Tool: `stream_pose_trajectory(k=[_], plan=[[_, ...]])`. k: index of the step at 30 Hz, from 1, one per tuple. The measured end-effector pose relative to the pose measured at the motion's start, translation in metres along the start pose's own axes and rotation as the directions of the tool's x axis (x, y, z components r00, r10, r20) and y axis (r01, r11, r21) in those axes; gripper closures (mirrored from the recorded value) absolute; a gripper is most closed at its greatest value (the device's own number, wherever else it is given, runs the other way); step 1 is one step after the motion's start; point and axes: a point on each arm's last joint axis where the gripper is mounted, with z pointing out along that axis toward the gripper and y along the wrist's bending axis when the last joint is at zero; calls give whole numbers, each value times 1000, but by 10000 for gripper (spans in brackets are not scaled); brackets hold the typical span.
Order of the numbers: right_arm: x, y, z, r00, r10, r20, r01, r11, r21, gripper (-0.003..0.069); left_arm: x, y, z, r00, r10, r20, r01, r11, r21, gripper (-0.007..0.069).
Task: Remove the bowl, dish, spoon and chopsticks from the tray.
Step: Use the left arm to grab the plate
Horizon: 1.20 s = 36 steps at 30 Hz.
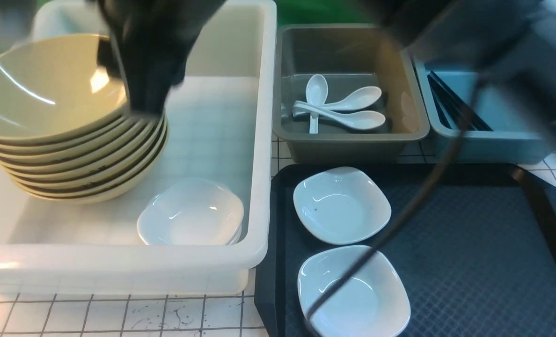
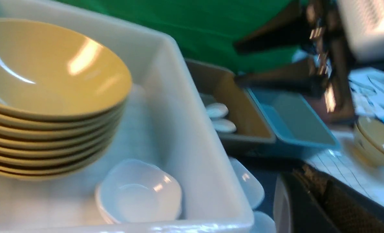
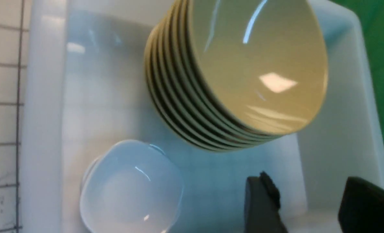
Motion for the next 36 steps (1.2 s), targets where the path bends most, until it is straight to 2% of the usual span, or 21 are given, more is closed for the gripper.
stream_pose_trajectory(k=[5, 8, 11, 16, 21, 23, 28, 30, 33, 36], plan=[[5, -16, -36, 979, 205, 7, -204, 970, 131, 468, -1, -14, 35, 988, 12, -154, 6, 993, 119, 625], [19, -16, -77, 958, 288, 3, -286, 948, 138, 563, -1, -20, 53, 976, 17, -218, 22, 985, 173, 625], [48, -6, -126, 932, 363, -19, -358, 925, 131, 607, 1, -22, 68, 955, 22, -294, 37, 981, 191, 625], [120, 29, -183, 874, 479, -86, -467, 875, 130, 617, 7, -23, 101, 910, 40, -413, 48, 978, 201, 625], [193, 68, -220, 775, 625, -92, -611, 778, 146, 617, 12, -28, 143, 869, 14, -495, 121, 964, 238, 625], [225, 85, -236, 721, 691, -60, -678, 720, 150, 617, 19, -35, 168, 827, 53, -560, 133, 949, 286, 625], [267, 108, -257, 643, 766, 8, -760, 637, 128, 617, 43, -74, 212, 742, 223, -632, 63, 916, 397, 625], [277, 116, -264, 623, 781, 30, -780, 618, 103, 617, 56, -96, 225, 701, 301, -647, 9, 903, 429, 625], [285, 122, -267, 614, 788, 41, -788, 610, 82, 617, 73, -120, 239, 649, 357, -672, -53, 902, 429, 625], [287, 124, -267, 628, 778, 36, -778, 625, 69, 617, 100, -140, 257, 582, 392, -712, -132, 910, 393, 625]])
